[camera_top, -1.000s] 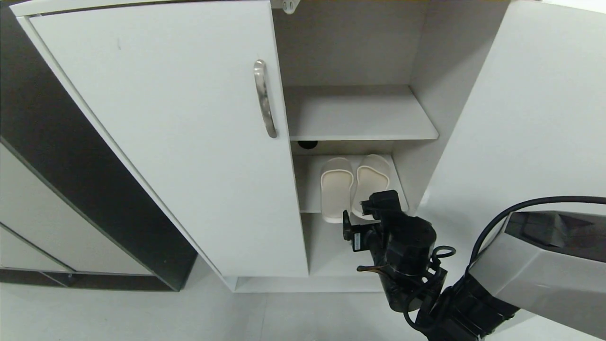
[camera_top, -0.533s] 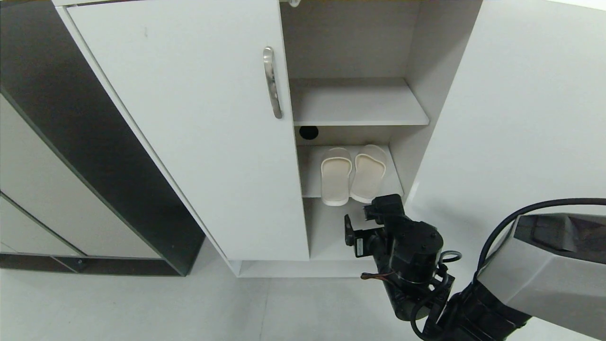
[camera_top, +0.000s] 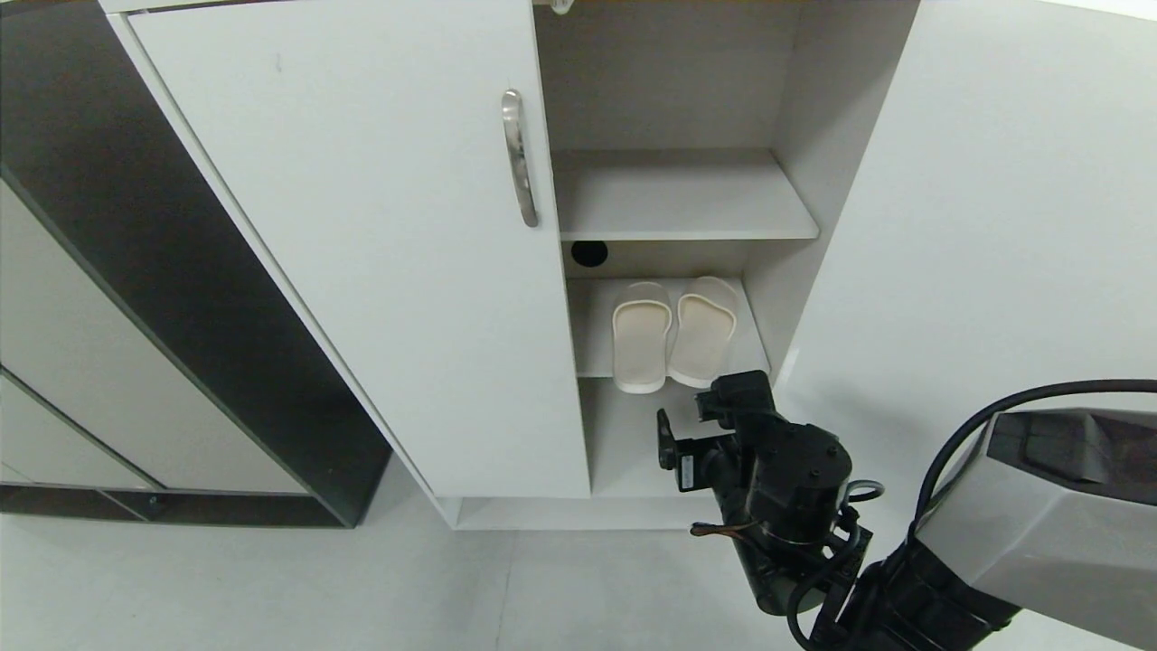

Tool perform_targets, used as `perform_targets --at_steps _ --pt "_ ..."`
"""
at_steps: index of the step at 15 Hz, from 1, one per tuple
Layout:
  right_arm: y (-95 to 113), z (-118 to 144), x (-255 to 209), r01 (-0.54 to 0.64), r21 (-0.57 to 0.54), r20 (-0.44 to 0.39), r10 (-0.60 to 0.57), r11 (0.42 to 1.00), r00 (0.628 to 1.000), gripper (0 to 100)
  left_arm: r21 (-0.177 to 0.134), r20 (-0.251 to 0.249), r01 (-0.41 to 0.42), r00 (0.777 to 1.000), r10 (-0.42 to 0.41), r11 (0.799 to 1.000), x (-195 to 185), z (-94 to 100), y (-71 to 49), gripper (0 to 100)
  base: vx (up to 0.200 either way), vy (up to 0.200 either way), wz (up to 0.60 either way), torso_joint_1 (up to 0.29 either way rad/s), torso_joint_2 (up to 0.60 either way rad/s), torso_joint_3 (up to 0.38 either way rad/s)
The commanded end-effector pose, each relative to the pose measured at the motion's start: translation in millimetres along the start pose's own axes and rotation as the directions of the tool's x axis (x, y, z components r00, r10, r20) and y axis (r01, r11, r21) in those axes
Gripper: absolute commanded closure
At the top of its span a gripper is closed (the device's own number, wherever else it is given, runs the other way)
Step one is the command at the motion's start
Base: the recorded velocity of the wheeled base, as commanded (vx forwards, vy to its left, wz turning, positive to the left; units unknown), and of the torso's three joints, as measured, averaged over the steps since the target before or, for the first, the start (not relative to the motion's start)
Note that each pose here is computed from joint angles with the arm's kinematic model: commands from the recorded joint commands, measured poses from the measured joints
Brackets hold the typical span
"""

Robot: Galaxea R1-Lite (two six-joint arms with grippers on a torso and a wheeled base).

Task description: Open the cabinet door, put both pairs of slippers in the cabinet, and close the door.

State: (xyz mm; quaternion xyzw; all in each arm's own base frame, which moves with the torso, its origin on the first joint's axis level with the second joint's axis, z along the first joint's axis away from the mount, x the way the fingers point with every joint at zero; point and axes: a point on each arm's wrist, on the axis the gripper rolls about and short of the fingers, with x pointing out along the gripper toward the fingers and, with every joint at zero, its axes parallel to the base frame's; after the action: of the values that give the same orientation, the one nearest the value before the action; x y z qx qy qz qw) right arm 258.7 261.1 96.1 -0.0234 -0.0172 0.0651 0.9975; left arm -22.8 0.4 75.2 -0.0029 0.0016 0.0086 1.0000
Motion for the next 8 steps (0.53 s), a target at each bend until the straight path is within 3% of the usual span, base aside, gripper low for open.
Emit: perform_targets --at_steps 1,4,8 --pt "0.2 -0.7 -0.1 -0.001 -0.001 -0.002 0.001 1.0 1.0 0 0.0 -0.001 0.0 1.0 0.0 1.0 0.1 0.0 0.0 100 0.0 0.0 0.0 0.0 0.0 0.0" --pt "-0.1 0.7 -0.3 0.0 0.003 0.003 0.0 1.0 1.0 0 0.0 -0.001 0.002 1.0 -0.002 1.0 0.1 0.0 0.0 100 0.0 0.0 0.0 0.002 0.0 0.033" --pt "-0.1 0.7 -0.3 0.0 0.003 0.003 0.0 1.0 1.0 0 0.0 -0.001 0.002 1.0 -0.002 1.0 0.1 0.0 0.0 100 0.0 0.0 0.0 0.0 0.0 0.183"
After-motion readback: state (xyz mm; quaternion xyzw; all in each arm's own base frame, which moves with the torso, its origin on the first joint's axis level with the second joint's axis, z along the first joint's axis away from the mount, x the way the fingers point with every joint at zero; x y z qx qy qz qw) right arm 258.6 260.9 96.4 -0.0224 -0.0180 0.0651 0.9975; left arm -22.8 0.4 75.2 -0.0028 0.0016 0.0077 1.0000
